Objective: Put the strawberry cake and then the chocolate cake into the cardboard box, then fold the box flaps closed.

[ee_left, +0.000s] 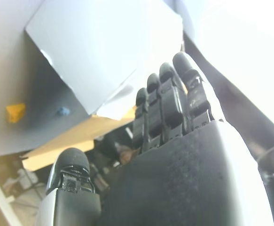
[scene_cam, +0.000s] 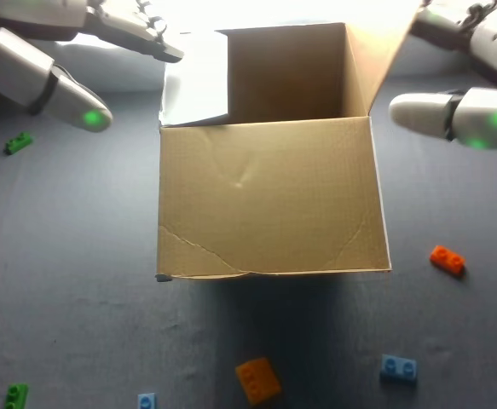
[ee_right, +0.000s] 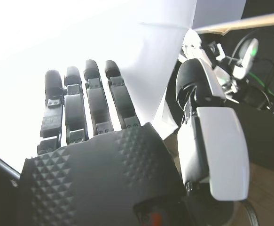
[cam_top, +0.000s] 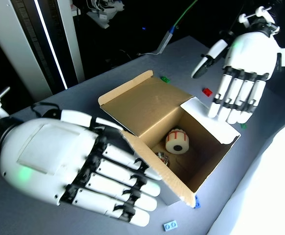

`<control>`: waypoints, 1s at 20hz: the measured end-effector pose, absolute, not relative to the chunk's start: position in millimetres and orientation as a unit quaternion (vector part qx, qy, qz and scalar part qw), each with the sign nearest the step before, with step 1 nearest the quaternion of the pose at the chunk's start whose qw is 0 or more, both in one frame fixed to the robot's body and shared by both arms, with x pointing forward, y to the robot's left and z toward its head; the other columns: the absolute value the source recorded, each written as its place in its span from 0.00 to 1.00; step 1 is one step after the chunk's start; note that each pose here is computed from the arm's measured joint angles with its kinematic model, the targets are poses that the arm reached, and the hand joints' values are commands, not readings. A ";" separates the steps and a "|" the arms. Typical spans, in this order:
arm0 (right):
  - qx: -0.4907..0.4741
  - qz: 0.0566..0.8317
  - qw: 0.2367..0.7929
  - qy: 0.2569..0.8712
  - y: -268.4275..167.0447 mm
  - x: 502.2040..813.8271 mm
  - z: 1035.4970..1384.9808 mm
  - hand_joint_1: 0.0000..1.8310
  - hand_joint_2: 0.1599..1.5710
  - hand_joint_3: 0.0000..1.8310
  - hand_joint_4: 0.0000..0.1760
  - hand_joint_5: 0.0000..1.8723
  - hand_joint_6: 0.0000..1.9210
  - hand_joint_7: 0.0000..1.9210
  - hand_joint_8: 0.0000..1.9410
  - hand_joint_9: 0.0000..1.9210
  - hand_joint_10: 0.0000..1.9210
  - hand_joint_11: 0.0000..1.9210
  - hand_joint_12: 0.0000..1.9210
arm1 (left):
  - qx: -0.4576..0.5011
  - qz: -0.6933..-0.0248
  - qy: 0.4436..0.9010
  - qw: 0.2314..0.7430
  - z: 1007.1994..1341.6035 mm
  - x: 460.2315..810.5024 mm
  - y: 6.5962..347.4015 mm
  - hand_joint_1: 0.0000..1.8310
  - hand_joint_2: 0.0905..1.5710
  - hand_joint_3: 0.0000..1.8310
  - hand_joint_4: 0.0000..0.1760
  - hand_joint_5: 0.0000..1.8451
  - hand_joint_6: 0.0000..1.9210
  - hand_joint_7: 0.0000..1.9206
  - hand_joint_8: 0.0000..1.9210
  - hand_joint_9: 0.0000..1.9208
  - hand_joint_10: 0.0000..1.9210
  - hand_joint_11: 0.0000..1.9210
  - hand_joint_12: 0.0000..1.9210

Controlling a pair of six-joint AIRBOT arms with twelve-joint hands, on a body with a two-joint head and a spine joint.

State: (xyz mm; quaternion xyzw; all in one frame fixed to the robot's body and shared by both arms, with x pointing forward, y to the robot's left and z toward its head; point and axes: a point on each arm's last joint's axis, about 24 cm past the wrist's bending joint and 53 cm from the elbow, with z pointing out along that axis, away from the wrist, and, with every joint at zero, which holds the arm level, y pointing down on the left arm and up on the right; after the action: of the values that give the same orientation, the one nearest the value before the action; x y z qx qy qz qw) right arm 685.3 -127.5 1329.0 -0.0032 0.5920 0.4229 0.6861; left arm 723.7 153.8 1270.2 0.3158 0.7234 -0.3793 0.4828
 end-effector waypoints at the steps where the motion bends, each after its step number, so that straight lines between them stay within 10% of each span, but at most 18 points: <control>1: -0.008 0.423 0.681 0.597 -121.0 685.1 1325.4 0.00 0.77 0.00 0.00 0.09 0.00 0.10 0.00 0.08 0.00 0.00 0.21 | 0.314 -0.374 0.726 0.484 1269.2 726.1 159.0 0.00 0.71 0.00 0.00 0.10 0.00 0.13 0.00 0.13 0.00 0.00 0.43; 20: -0.060 0.415 0.655 0.629 -75.2 691.7 1301.8 0.00 0.76 0.00 0.00 0.08 0.00 0.09 0.00 0.07 0.00 0.00 0.17 | 0.373 -0.349 0.761 0.400 1187.3 689.7 189.2 0.00 0.73 0.00 0.00 0.10 0.00 0.14 0.00 0.13 0.00 0.00 0.43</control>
State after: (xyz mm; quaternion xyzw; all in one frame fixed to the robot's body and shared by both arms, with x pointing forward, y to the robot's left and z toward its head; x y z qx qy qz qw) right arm 691.7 -75.2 1301.8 -0.0599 0.6287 0.4150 0.6550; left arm 689.7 189.2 1187.3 0.3731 0.7609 -0.3495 0.3996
